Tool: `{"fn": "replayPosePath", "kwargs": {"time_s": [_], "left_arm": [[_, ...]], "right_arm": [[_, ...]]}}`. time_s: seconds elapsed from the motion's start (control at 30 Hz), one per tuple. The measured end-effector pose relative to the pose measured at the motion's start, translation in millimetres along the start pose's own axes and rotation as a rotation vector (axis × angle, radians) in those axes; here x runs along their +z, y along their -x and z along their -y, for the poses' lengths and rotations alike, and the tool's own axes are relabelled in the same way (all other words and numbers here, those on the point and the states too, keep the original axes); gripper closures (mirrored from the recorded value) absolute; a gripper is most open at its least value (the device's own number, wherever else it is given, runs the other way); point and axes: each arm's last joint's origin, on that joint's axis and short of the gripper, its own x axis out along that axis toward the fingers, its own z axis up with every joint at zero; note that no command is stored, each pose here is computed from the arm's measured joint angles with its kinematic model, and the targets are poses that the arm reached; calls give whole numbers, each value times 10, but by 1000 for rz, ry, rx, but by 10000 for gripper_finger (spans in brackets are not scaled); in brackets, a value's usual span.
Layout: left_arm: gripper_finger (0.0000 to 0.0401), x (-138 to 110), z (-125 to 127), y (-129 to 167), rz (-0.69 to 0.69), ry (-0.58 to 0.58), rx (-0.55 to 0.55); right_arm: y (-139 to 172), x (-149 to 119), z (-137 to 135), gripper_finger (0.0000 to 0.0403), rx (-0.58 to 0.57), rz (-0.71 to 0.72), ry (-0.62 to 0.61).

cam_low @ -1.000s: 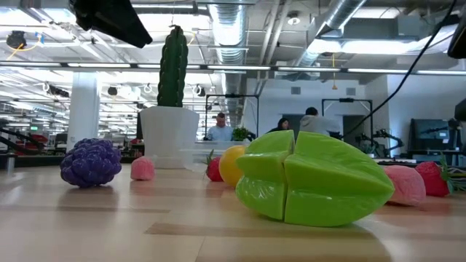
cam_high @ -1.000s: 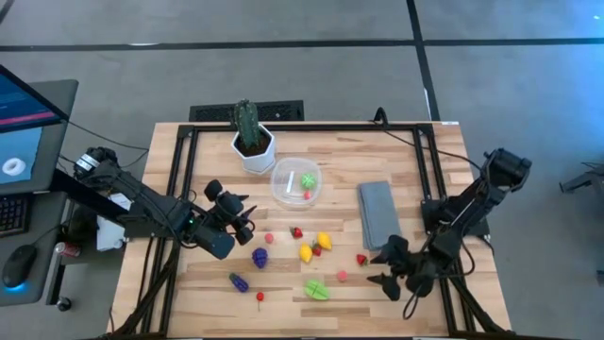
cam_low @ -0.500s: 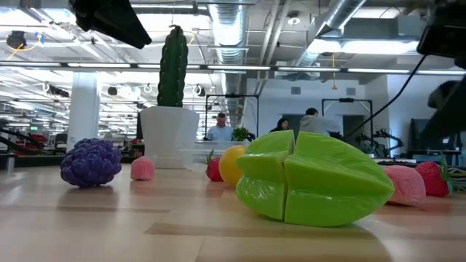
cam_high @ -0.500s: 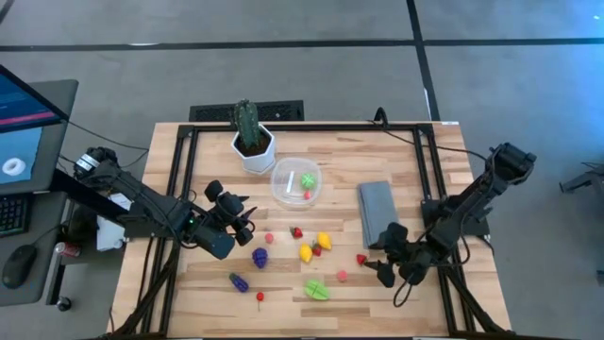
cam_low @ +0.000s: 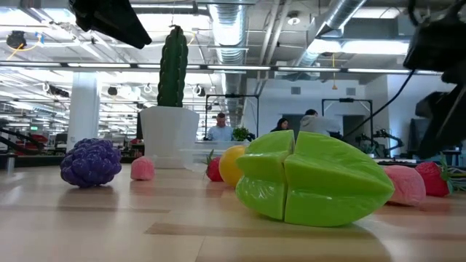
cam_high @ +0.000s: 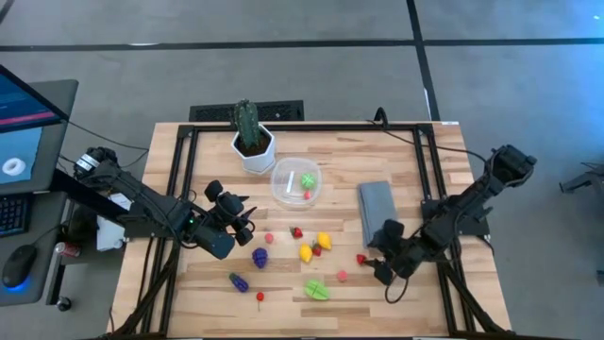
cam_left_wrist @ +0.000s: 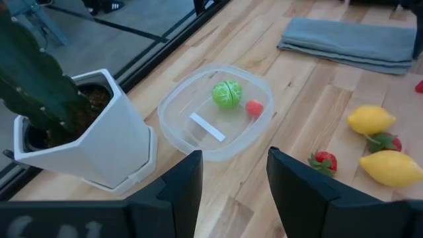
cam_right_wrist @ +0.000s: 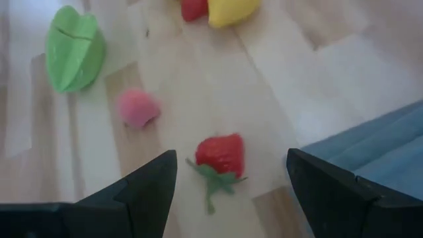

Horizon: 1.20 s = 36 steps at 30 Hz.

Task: Pick and placing Produce into tupperware
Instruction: Put the right strawberry into the transparent bin

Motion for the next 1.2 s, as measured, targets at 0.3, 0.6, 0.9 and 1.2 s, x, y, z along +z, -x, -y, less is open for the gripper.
{"fn": "replayPosePath", "kwargs": {"time_s": [0.3, 0.6, 0.9, 1.2], "left_arm": [[241, 2, -2, 0, 7, 1, 7], [241, 2, -2, 0, 7, 5, 7], [241, 2, -2, 0, 7, 6, 7], [241, 1, -1, -1, 7, 7, 7]], "right_arm": [[-29, 69, -2, 92, 58, -23, 118], [-43, 85, 34, 92, 34, -28, 167], [-68, 132, 72, 92, 40, -45, 214], [-84, 161, 93, 92, 64, -69, 247]]}}
